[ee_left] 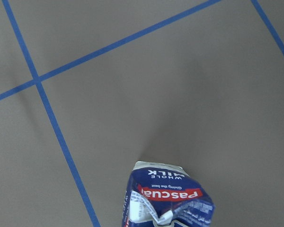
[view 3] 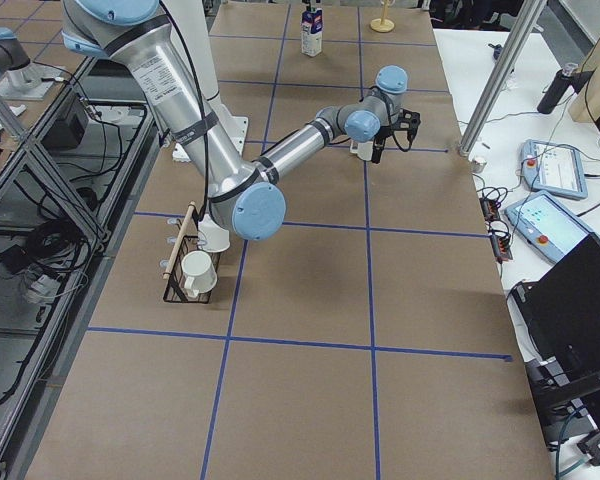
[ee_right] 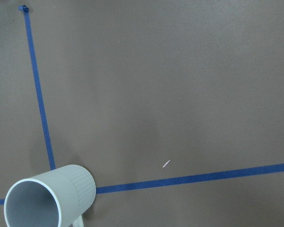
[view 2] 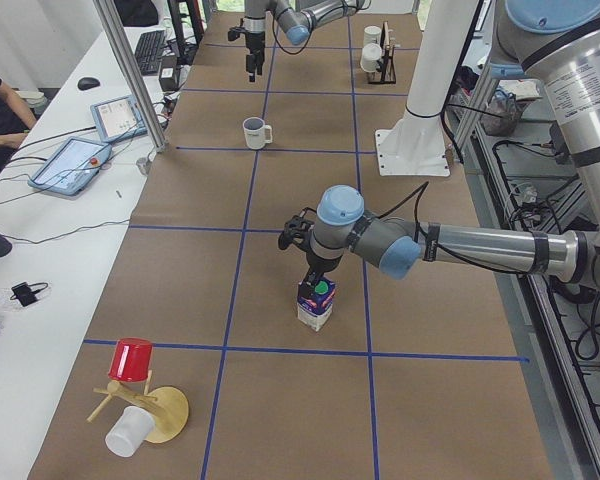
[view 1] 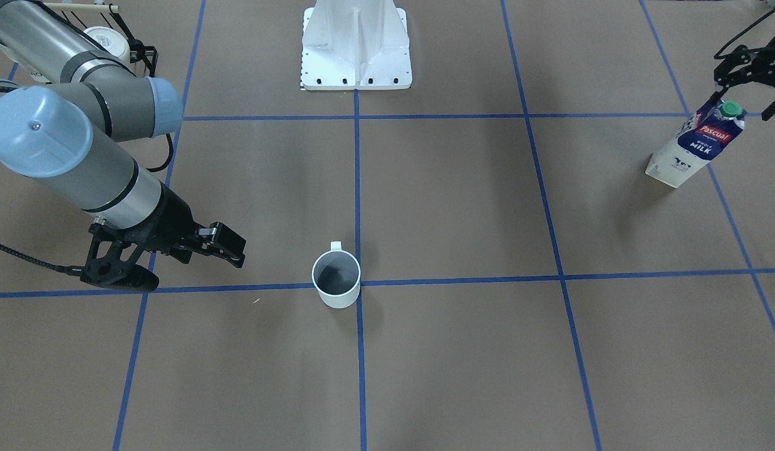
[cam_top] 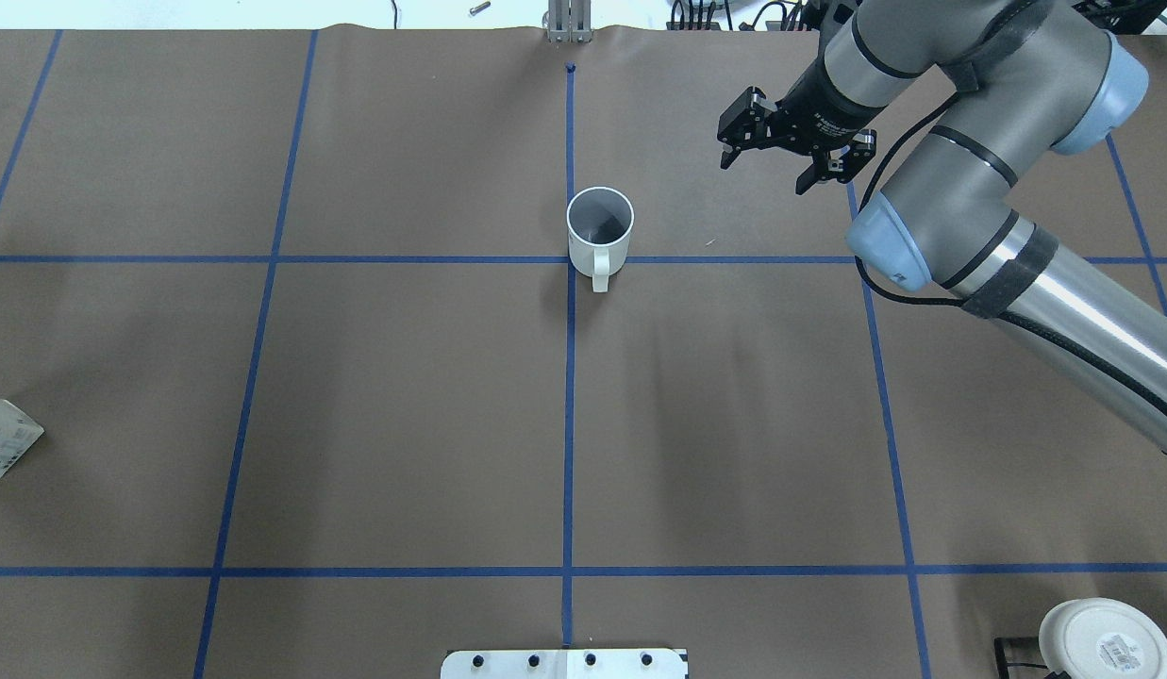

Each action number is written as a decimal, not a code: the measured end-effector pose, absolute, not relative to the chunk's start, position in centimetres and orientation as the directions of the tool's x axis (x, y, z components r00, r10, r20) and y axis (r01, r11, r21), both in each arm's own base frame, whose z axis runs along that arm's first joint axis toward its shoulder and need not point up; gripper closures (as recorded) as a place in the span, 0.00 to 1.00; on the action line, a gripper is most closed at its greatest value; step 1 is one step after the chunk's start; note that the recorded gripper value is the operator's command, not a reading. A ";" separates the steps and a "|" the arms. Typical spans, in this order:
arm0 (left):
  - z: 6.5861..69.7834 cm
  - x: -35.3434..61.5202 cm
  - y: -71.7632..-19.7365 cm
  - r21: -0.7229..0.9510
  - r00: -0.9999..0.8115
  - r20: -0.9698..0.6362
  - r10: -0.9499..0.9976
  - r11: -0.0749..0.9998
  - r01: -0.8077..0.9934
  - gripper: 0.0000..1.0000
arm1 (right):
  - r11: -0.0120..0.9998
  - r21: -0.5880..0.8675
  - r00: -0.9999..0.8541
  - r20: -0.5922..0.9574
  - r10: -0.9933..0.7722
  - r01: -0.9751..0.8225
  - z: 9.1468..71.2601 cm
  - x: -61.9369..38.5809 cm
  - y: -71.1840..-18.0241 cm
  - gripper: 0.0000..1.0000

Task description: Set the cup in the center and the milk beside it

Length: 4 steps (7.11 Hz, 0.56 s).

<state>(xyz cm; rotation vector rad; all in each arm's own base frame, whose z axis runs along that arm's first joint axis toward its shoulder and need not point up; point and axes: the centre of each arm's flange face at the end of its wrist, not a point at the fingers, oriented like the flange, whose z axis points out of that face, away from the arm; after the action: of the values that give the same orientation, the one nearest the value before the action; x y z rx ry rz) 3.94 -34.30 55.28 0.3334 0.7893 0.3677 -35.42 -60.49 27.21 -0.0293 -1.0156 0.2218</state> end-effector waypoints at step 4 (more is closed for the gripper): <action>55.7 5.0 -34.3 0.424 0.660 -0.595 0.458 0.877 -0.227 0.02 | 0.977 -0.130 0.515 0.834 0.199 -0.167 27.9 -35.9 -60.1 0.00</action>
<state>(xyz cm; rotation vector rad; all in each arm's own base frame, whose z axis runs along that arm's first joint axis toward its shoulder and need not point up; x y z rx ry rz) 5.00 -34.29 55.75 0.3286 0.7567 0.3954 -35.88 -60.12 27.85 -0.0345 -1.0065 0.2196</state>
